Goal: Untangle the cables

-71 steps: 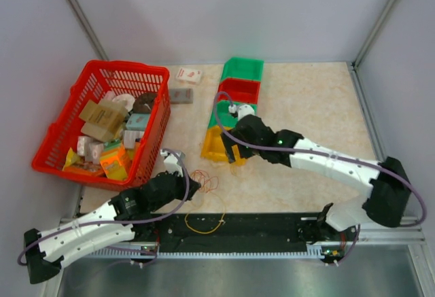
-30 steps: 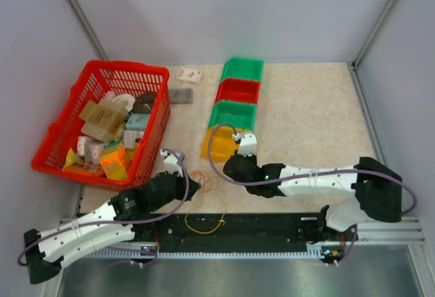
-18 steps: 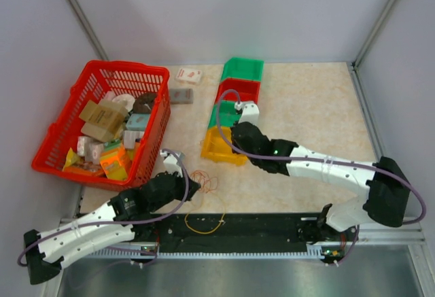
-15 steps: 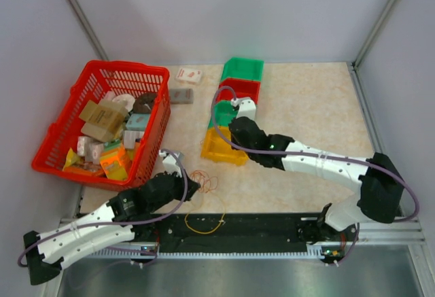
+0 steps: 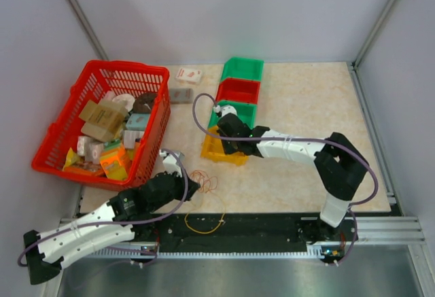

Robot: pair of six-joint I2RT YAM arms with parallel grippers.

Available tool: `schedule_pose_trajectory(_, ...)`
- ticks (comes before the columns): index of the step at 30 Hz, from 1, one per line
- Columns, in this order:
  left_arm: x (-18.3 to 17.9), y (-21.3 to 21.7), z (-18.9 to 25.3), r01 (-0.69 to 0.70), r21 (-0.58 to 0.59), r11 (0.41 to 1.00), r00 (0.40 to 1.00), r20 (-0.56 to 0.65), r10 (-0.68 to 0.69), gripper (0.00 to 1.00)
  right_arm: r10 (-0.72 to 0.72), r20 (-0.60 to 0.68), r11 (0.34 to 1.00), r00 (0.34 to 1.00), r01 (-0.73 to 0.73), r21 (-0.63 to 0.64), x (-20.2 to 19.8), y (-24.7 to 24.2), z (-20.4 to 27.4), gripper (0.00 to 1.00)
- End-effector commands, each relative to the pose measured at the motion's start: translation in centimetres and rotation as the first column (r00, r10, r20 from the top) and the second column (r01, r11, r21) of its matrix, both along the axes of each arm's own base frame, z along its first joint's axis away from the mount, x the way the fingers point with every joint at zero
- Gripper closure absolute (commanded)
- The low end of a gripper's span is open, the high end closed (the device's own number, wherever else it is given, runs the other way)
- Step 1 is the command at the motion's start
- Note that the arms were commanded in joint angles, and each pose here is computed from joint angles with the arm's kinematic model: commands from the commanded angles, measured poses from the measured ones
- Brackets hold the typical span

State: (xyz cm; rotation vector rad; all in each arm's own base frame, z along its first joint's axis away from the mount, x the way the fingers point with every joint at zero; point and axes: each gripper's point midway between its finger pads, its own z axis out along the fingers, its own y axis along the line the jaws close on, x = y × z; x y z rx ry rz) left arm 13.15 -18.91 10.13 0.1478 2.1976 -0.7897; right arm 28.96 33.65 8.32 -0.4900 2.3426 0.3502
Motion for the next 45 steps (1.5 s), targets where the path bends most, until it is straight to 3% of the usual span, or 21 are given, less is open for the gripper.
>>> schedule_pose_trajectory(1,0.6,-0.7,1.8,-0.004,-0.047,0.999,0.999,0.034,0.005,1.00,0.036,-0.025,0.998,0.999,-0.035,0.046,0.8,1.7,1.9,1.00)
schedule_pose_trajectory(6,0.5,-1.2,1.9,0.014,-0.053,0.999,1.000,0.028,-0.012,1.00,0.064,-0.130,0.996,0.989,-0.056,0.066,1.8,2.0,1.1,1.00)
schedule_pose_trajectory(14,0.4,-1.4,2.1,0.024,-0.058,0.998,0.999,0.025,-0.022,1.00,0.091,-0.188,0.995,0.978,-0.096,-0.020,2.2,1.8,-1.3,1.00)
schedule_pose_trajectory(19,0.4,-1.5,2.0,0.024,-0.062,0.998,0.999,0.025,-0.022,1.00,0.080,-0.172,0.996,0.982,-0.083,-0.011,1.7,1.1,0.4,0.98)
schedule_pose_trajectory(23,0.4,-1.8,2.0,0.034,-0.060,0.998,0.999,0.017,-0.033,1.00,0.105,-0.144,0.994,0.984,-0.098,0.057,1.4,1.7,4.3,0.85)
schedule_pose_trajectory(30,0.3,-2.0,2.4,0.042,-0.068,0.997,0.999,0.021,-0.041,1.00,0.142,-0.164,0.986,0.976,-0.124,0.114,-1.3,1.0,7.3,0.48)
schedule_pose_trajectory(38,0.5,-2.2,2.9,0.048,-0.068,0.997,0.999,0.029,-0.046,1.00,0.168,-0.132,0.977,0.977,-0.147,0.157,-5.6,-1.6,9.7,0.37)
schedule_pose_trajectory(43,0.2,-3.5,4.1,0.101,-0.104,0.989,0.994,0.044,-0.097,1.00,0.281,-0.048,0.943,0.958,-0.266,0.201,-10.0,-2.3,11.6,0.30)
schedule_pose_trajectory(45,-0.4,-4.8,5.3,0.170,-0.151,0.974,0.985,0.059,-0.162,1.00,0.374,-0.043,0.905,0.927,-0.354,0.237,-12.7,-2.1,10.2,0.29)
